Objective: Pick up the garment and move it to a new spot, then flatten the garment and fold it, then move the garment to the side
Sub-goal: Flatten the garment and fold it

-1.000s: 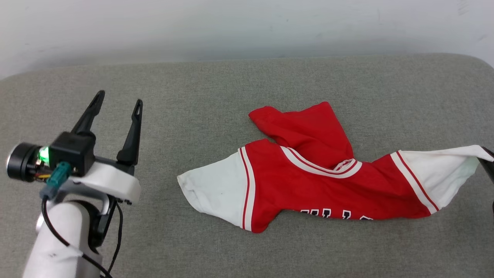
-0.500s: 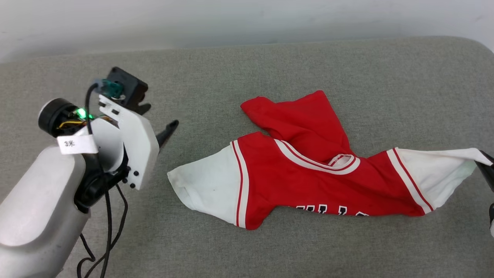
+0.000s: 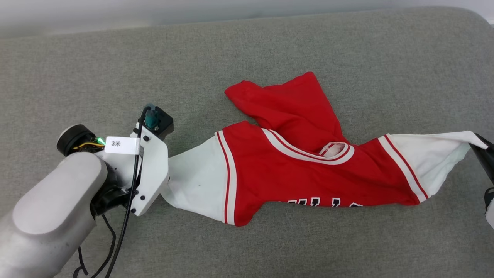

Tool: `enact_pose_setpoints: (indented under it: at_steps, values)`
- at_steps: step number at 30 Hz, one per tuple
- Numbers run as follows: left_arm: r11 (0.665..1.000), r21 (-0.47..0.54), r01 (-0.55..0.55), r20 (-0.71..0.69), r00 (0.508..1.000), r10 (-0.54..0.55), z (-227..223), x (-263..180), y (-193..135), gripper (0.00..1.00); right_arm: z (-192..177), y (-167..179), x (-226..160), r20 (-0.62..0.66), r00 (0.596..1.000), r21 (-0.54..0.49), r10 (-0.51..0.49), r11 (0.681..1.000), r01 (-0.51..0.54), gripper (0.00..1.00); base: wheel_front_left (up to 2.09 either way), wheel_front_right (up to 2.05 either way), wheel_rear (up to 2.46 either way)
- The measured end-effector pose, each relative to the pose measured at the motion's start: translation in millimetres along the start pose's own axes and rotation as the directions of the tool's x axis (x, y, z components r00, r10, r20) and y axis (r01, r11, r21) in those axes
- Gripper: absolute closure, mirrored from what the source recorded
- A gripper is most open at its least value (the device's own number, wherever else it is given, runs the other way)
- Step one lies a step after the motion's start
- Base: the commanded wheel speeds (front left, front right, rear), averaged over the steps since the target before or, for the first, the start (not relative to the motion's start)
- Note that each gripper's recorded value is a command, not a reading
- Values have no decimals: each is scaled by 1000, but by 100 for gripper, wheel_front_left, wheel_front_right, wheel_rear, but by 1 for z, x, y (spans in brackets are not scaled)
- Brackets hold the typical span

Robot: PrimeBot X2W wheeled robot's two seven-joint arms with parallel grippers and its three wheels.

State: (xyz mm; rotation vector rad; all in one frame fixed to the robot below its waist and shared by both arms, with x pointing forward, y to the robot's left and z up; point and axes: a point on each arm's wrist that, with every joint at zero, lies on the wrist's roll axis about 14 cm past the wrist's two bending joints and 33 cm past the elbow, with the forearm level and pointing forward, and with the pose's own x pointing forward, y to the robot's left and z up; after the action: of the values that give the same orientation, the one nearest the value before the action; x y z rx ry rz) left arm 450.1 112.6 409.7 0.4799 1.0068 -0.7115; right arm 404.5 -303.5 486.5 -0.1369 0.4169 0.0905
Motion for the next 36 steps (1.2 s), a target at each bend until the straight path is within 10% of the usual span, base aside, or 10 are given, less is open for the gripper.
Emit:
enact_pose_setpoints:
  at_steps: [10,11,12,13,26,36]
  values:
    - [997,27,70,-151,986,-66,-27,38,-6,0,-10,-1,12,-31,1000,-2,3,1000,-3,100,0,0,0]
    - [996,24,82,-161,984,-77,-28,39,-8,34,-12,-1,12,-35,999,-2,5,1000,-5,100,0,0,0]
    - [996,27,88,-166,983,-82,-28,39,-8,90,-13,-1,13,-38,999,-2,5,1000,-5,100,0,0,0]
    - [996,33,87,-165,983,-81,-28,40,-8,100,-13,0,13,-38,999,-2,6,1000,-6,100,0,0,0]
    - [999,4,-49,237,970,47,29,-4,20,100,21,-6,3,76,997,-23,-10,1000,12,100,0,0,0]
    - [955,-37,-296,666,705,244,112,-129,54,100,88,-18,-18,268,963,-81,-37,995,61,100,0,0,0]
